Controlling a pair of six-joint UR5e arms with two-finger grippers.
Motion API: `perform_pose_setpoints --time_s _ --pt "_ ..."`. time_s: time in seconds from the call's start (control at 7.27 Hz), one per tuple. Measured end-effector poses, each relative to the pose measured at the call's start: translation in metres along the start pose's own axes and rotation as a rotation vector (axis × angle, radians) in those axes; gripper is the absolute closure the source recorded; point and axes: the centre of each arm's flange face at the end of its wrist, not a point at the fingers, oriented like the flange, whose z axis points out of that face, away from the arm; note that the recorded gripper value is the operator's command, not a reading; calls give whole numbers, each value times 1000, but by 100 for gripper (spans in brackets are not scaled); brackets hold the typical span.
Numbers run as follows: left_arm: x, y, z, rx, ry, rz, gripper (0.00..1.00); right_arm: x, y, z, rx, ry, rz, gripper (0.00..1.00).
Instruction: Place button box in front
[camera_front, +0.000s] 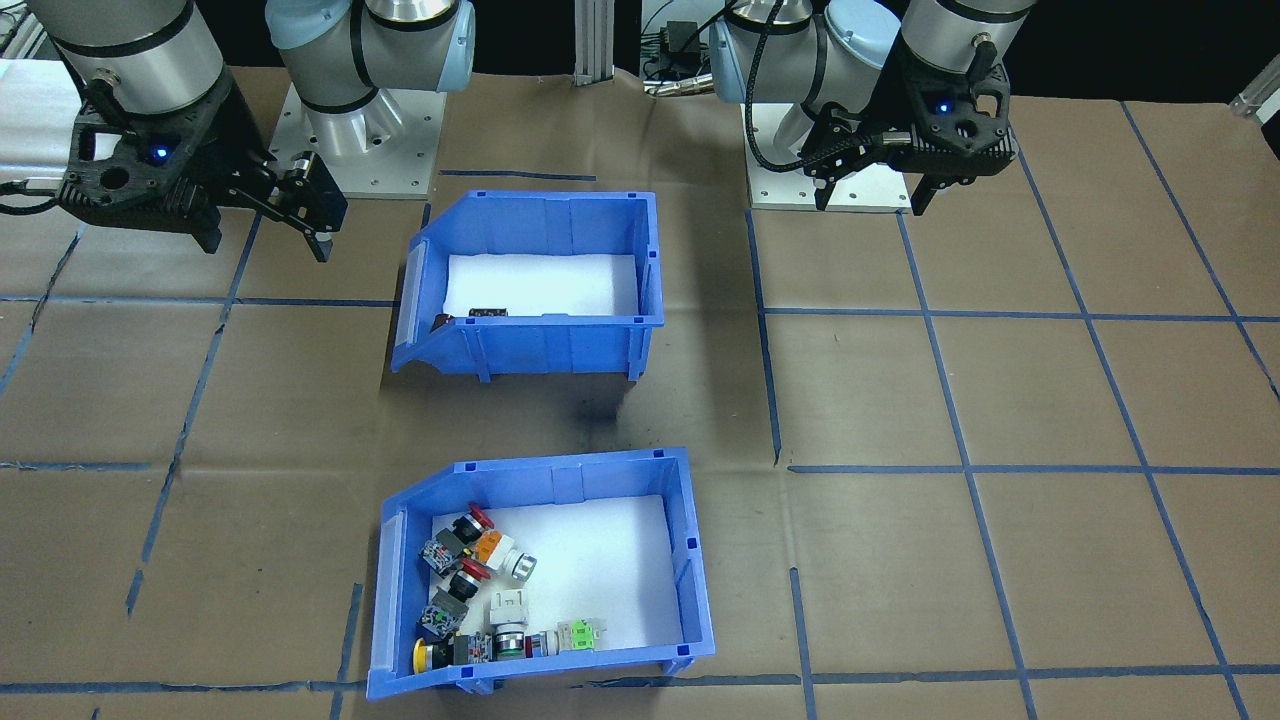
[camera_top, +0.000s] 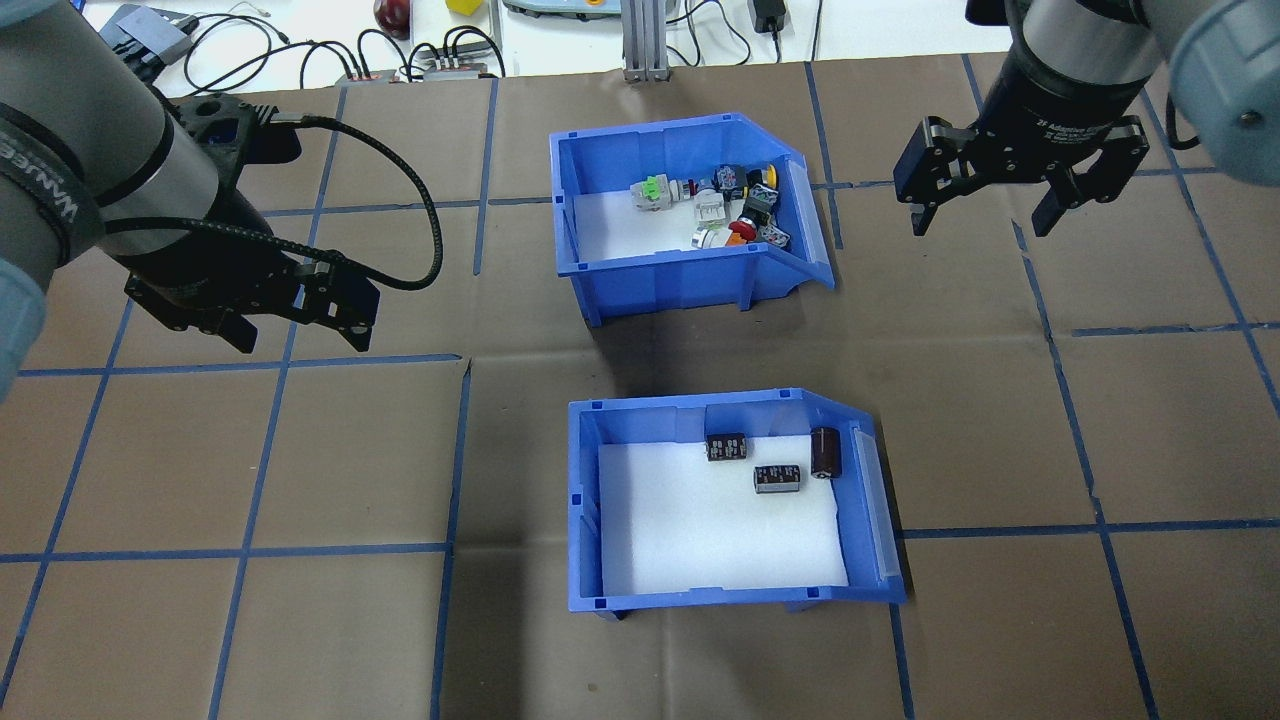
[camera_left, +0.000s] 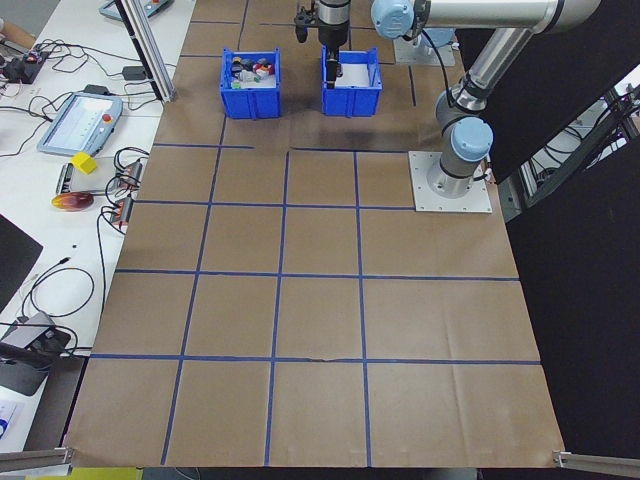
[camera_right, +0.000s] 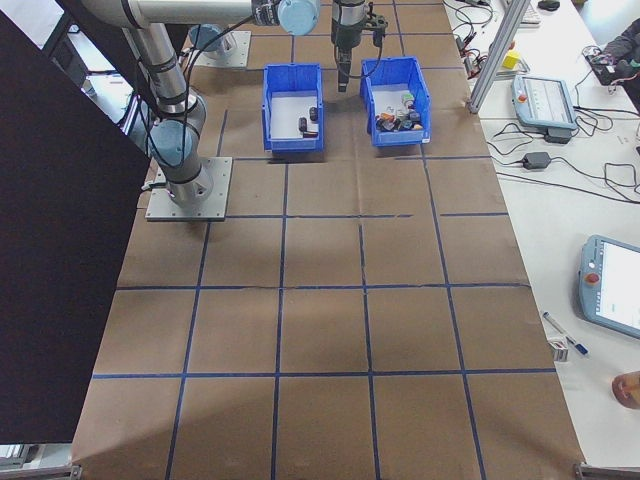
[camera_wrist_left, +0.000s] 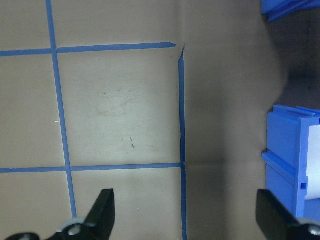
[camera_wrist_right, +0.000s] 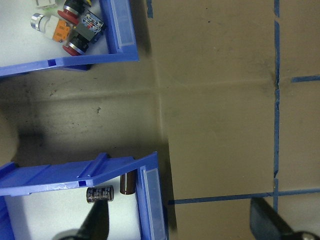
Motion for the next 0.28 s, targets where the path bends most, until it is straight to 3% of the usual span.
perform_pose_setpoints --time_s 0.28 --pt "0 0 0 0 -1 1 1 0 -1 1 -2 0 0 0"
